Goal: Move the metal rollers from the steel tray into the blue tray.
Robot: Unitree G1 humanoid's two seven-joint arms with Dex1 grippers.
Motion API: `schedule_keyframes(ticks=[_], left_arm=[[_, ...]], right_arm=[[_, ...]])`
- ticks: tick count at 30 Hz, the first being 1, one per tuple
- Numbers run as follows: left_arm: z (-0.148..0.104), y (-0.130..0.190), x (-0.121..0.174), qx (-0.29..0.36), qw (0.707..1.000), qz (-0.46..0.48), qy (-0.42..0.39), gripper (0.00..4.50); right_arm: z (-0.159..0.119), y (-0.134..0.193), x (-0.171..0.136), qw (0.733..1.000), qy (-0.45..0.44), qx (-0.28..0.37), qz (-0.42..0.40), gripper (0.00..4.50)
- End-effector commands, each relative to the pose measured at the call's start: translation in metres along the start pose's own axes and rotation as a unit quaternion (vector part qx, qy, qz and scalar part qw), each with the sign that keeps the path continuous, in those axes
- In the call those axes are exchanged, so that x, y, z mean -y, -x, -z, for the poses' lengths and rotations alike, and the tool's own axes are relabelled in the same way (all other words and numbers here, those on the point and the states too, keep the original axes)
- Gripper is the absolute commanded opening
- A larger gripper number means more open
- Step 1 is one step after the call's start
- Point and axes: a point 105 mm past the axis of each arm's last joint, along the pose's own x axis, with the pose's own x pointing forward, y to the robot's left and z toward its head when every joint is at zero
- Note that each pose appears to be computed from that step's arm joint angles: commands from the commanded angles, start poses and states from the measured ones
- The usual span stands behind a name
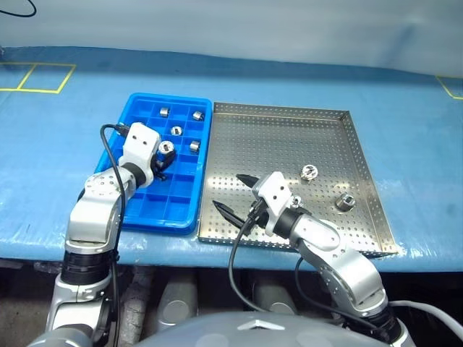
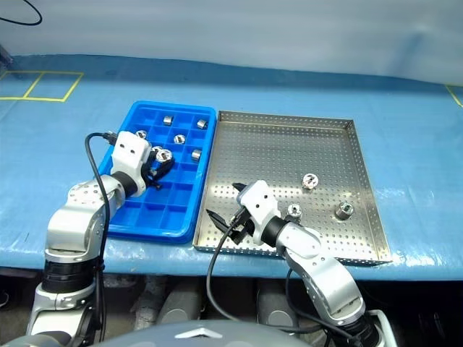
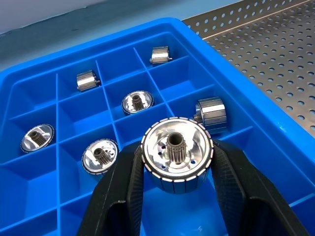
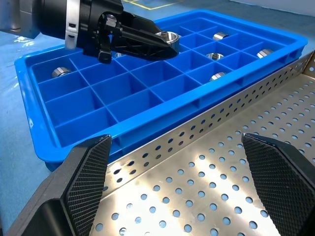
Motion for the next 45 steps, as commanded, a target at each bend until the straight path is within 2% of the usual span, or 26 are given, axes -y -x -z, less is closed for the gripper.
schedule_keyframes(ticks=[1,9,13,15,17,20,23,25,28,35,38,41,45], left_arm=[[0.003,-0.003,-0.003,-0.009,1.0,-0.009,-0.008,1.75],[0.028,-0.008,-0.008,-0.062,0.998,-0.02,-0.003,1.75],[0.033,-0.009,-0.007,-0.073,0.997,-0.013,-0.001,1.75],[0.029,-0.01,-0.006,-0.066,0.998,-0.009,0.004,2.49],[0.019,-0.012,-0.001,-0.049,0.999,0.004,-0.001,3.05],[-0.006,-0.017,0.006,0.001,1.0,0.017,-0.001,3.95],[-0.037,-0.021,0.026,0.063,0.995,0.074,-0.001,3.95],[-0.058,-0.024,0.051,0.111,0.983,0.148,-0.018,3.95],[-0.072,-0.03,0.083,0.134,0.96,0.242,-0.049,3.95],[-0.07,-0.035,0.144,0.121,0.895,0.418,-0.099,3.95],[-0.064,-0.035,0.164,0.108,0.869,0.466,-0.129,3.95],[-0.064,-0.037,0.171,0.108,0.859,0.481,-0.138,3.95],[-0.07,-0.031,0.172,0.131,0.852,0.491,-0.128,3.95]], right_arm=[[-0.01,0.002,-0.002,1.0,0.007,0.021,-0.001,4.5],[-0.007,0.008,0.0,1.0,0.004,0.018,0.02,4.5],[-0.008,0.009,0.001,0.999,0.003,0.019,0.028,4.5],[-0.008,0.01,0.001,0.999,0.003,0.019,0.03,4.5],[-0.008,0.01,0.002,0.999,0.004,0.02,0.033,4.5],[-0.009,0.012,0.003,0.999,0.005,0.021,0.039,4.5],[-0.012,0.017,0.006,0.998,0.008,0.026,0.05,4.5],[-0.013,0.024,0.01,0.998,0.009,0.026,0.06,4.5],[-0.01,0.036,0.013,0.997,0.011,0.017,0.073,4.5],[-0.001,0.066,0.014,0.995,0.002,-0.011,0.102,4.5],[0.011,0.084,0.025,0.986,0.009,-0.048,0.162,4.5],[0.02,0.093,0.035,0.974,0.005,-0.071,0.213,4.5],[0.038,0.087,0.052,0.955,-0.026,-0.096,0.281,4.5]])
